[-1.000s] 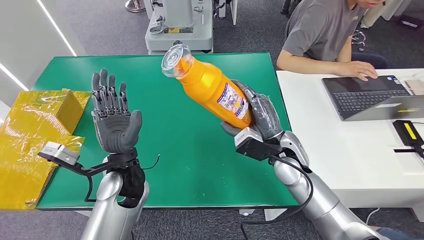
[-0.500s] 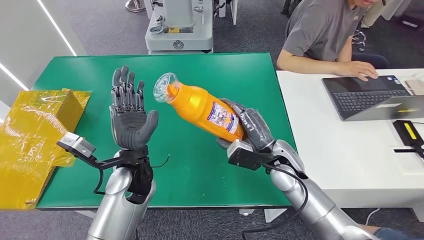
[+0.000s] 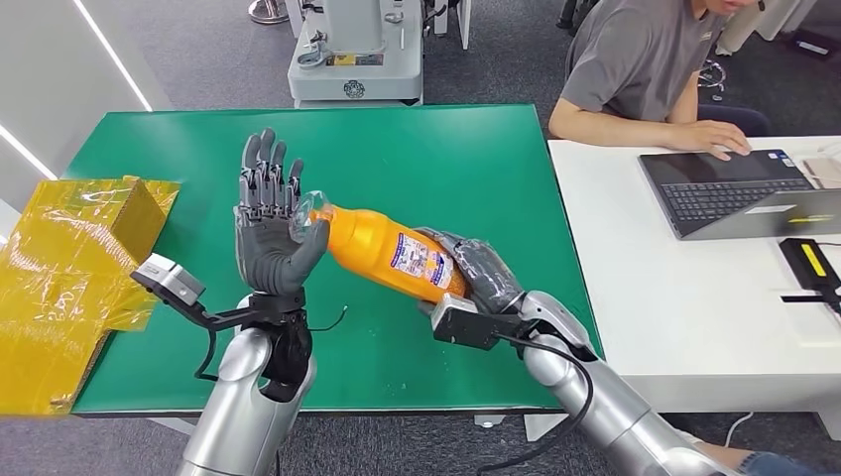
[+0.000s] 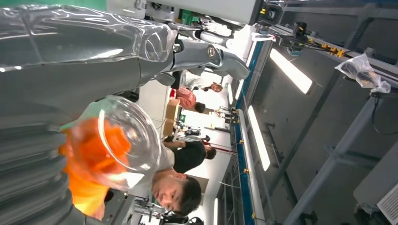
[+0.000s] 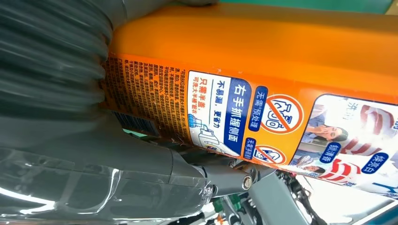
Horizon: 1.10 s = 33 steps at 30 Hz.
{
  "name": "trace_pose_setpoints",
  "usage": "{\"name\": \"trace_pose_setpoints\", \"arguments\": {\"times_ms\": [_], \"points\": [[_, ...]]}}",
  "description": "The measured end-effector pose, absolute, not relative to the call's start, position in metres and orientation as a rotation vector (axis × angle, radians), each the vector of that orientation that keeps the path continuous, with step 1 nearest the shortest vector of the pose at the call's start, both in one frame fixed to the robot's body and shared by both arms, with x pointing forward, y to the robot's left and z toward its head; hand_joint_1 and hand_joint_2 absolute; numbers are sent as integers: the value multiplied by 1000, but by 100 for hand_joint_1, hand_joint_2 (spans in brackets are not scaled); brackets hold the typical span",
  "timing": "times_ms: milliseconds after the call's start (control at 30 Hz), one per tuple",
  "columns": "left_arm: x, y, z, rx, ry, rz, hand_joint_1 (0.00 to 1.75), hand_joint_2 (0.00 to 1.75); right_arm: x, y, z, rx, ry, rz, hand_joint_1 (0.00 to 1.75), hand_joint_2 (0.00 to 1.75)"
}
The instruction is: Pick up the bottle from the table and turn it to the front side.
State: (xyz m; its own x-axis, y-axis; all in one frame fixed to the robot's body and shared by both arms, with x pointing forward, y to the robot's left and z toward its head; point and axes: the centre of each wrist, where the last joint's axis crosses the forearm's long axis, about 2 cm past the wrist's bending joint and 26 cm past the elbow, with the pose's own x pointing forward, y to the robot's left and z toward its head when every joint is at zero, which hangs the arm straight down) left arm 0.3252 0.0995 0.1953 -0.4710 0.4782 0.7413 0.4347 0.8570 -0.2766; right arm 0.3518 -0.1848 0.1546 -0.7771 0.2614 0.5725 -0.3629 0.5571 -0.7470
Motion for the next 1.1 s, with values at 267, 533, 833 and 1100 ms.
{"name": "trace_pose_setpoints", "arguments": {"times_ms": [267,533,833,1100], "points": [[327,96,196,-680,-2131,68,0,175,366,-165,171,104,-2168,1231,175,175],[329,96,195,-677,-2124,70,0,175,373,-156,179,78,-2211,1212,175,175],[331,95,195,-680,-2118,73,0,175,373,-154,178,72,-2212,1202,175,175],[331,93,195,-686,-2110,80,0,175,373,-151,173,99,-2180,1212,175,175]]}}
